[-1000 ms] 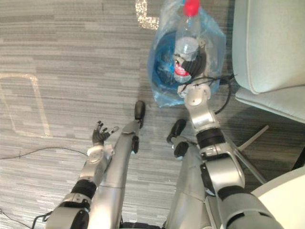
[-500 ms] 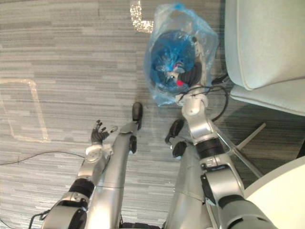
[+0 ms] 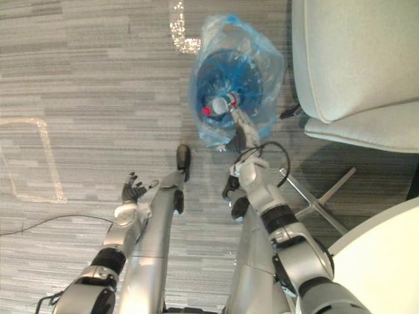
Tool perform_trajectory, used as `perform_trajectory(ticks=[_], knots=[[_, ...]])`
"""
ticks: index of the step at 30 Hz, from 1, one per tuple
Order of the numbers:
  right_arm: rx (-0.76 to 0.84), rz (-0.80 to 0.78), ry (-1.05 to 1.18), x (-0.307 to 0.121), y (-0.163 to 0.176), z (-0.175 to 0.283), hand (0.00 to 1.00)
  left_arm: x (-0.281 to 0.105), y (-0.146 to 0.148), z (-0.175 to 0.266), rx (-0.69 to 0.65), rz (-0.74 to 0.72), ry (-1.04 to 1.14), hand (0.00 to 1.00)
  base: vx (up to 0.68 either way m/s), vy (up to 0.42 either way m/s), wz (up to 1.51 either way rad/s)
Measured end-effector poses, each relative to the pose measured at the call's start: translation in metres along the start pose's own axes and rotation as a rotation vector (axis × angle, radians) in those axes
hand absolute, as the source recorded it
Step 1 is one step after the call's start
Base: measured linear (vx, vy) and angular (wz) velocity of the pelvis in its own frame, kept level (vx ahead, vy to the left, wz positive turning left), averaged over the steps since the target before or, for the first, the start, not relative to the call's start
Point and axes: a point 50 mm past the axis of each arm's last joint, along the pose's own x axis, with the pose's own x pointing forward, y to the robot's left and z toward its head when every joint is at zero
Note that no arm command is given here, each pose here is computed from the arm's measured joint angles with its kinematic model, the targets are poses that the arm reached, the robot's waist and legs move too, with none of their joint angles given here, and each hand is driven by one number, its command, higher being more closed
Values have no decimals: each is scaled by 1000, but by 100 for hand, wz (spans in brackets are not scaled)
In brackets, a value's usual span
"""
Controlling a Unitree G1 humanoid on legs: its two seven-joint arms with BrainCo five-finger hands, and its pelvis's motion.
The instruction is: Gather rubbish on tea table into small bin, then transfer packed bag to large trash can.
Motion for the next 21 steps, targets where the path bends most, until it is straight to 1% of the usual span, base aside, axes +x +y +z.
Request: perform_trajectory(ticks=[3,8,9,12,15,21], knots=[[-14,31,12,1,9,1,0,0,-1,1,-6,-2,-10,0,-19,11,3],[-30,50,34,11,9,4,0,-1,-3,4,-42,-4,-28,0,-28,-3,9],[-35,48,36,15,6,5,100,-1,-4,7,-60,-6,-39,0,-48,-12,10],[-49,35,67,22,-1,3,100,-1,-6,13,-100,-8,-53,0,-47,-10,19],[-48,32,73,22,-2,2,100,-1,-7,12,-110,-8,-51,0,-45,-16,21],[7,5,71,26,-7,8,100,-2,-9,15,-120,-13,-63,0,-66,-19,6]])
